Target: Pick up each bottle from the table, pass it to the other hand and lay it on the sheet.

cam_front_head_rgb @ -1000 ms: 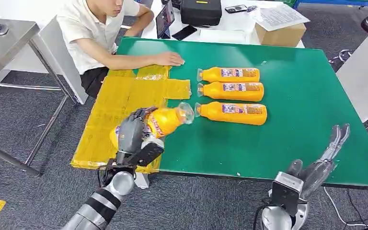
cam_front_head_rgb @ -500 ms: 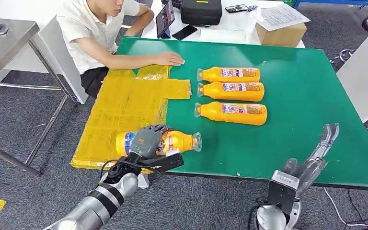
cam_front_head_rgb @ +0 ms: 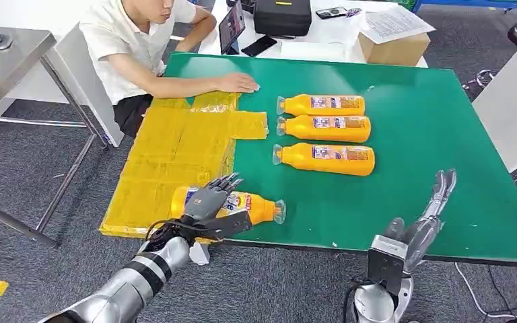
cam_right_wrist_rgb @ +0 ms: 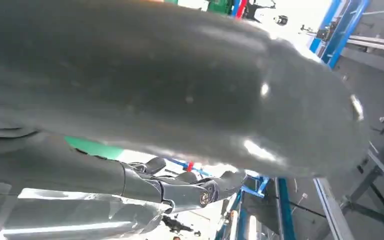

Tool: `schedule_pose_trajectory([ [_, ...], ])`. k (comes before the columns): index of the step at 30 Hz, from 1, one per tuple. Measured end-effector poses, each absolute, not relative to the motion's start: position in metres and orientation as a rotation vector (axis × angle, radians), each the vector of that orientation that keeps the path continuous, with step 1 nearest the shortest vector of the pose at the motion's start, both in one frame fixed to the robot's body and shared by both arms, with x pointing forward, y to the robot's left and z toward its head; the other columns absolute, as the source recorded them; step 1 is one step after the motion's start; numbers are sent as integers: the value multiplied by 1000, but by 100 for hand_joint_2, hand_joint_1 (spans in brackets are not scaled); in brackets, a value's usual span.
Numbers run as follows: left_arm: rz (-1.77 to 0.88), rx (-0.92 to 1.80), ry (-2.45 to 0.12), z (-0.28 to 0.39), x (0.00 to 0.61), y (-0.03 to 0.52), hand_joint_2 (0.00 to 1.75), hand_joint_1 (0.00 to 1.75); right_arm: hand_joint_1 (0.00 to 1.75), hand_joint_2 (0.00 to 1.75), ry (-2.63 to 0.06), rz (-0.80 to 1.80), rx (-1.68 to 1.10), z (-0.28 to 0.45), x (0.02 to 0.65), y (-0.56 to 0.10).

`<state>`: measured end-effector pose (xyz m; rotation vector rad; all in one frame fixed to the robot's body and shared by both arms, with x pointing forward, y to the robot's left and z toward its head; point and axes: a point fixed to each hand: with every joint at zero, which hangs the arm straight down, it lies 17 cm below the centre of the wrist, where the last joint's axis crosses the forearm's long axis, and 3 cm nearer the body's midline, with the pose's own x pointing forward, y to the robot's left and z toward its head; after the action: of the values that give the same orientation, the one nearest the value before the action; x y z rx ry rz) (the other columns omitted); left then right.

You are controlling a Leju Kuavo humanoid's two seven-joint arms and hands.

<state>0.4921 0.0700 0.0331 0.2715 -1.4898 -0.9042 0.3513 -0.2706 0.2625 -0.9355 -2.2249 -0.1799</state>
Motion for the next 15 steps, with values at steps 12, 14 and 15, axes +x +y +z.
schedule_pose_trajectory([
  [12, -915, 256, -1472, 29, 493, 68, 175, 12, 0, 0, -2213, -159, -925, 255, 356, -268],
  [14, -910, 223, -1483, 30, 492, 65, 175, 10, 0, 0, -2211, -156, -924, 254, 357, -267],
  [15, -903, 198, -1495, 32, 491, 63, 175, 3, 0, 0, -2210, -155, -923, 254, 357, -268],
])
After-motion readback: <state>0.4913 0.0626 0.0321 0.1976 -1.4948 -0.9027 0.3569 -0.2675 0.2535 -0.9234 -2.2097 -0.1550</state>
